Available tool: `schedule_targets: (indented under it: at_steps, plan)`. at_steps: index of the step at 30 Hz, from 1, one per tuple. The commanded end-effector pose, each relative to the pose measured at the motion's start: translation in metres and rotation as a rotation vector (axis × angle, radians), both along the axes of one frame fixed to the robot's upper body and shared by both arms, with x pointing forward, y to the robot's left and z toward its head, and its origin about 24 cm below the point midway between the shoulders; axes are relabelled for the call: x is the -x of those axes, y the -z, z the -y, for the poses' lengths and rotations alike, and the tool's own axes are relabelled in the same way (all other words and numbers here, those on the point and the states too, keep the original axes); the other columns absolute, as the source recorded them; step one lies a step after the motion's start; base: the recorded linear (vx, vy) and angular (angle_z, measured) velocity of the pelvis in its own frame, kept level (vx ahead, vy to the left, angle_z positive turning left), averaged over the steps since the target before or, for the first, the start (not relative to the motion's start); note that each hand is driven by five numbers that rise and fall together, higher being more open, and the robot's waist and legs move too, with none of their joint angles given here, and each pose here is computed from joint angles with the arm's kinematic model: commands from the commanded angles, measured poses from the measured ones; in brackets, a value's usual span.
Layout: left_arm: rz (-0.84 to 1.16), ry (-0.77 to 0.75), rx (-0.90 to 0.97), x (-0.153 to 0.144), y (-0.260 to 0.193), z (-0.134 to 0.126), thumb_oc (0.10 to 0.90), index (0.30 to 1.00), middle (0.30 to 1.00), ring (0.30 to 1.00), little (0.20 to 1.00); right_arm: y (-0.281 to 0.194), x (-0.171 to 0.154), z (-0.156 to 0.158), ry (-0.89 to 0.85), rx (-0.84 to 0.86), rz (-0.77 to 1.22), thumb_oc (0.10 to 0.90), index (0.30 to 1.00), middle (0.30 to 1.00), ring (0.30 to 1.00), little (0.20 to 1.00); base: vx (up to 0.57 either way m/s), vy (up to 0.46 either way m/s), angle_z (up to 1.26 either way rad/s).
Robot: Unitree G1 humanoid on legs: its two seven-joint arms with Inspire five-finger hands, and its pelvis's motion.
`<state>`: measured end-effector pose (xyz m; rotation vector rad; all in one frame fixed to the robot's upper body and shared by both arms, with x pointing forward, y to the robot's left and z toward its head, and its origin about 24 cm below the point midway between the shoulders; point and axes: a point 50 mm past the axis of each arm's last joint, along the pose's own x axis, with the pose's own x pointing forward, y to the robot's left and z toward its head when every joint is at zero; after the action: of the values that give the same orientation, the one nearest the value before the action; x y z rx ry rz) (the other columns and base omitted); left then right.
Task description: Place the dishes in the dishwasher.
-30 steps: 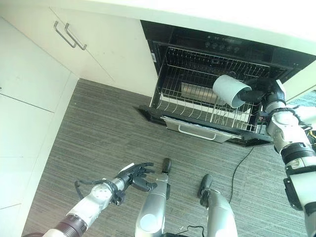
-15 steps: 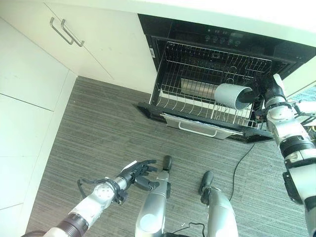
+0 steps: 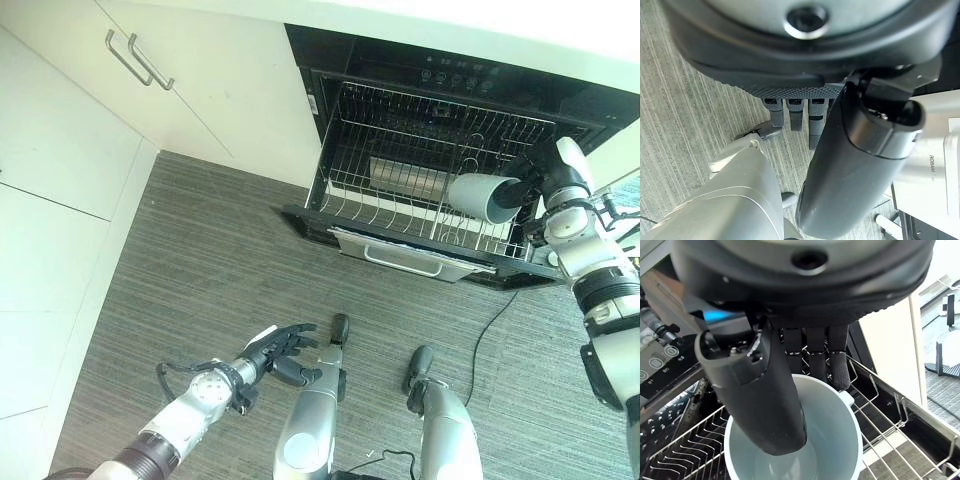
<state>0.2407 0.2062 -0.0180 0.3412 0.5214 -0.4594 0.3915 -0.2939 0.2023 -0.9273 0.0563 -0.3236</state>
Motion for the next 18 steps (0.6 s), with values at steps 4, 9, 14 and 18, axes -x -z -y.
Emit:
schedule_targets:
  at_steps: [4,9,14,18]
  plan:
    - [0.075,0.014,0.011,0.004,-0.015,-0.006,0.8,0.9,0.9,0.9,0.9,-0.034,0.018,0.043,0.092,0.327,-0.123,0.4,0.3,0.3,0.3,0.3,0.01,-0.025,0.01]
    - [0.095,-0.007,-0.003,0.002,-0.022,-0.012,0.8,0.9,0.9,0.9,0.9,-0.033,0.017,0.039,0.019,0.405,-0.224,0.4,0.3,0.3,0.3,0.3,0.01,-0.021,0.02]
    - [0.124,-0.037,-0.02,-0.002,-0.033,-0.026,0.8,0.9,0.9,0.9,0.9,-0.034,0.011,0.007,-0.237,0.601,-0.364,0.4,0.3,0.3,0.3,0.3,0.03,-0.049,0.08]
    - [0.126,-0.029,-0.03,-0.001,-0.039,-0.035,0.8,0.9,0.9,0.9,0.9,-0.036,0.01,-0.01,-0.353,0.772,-0.39,0.4,0.3,0.3,0.3,0.3,0.02,-0.027,0.03]
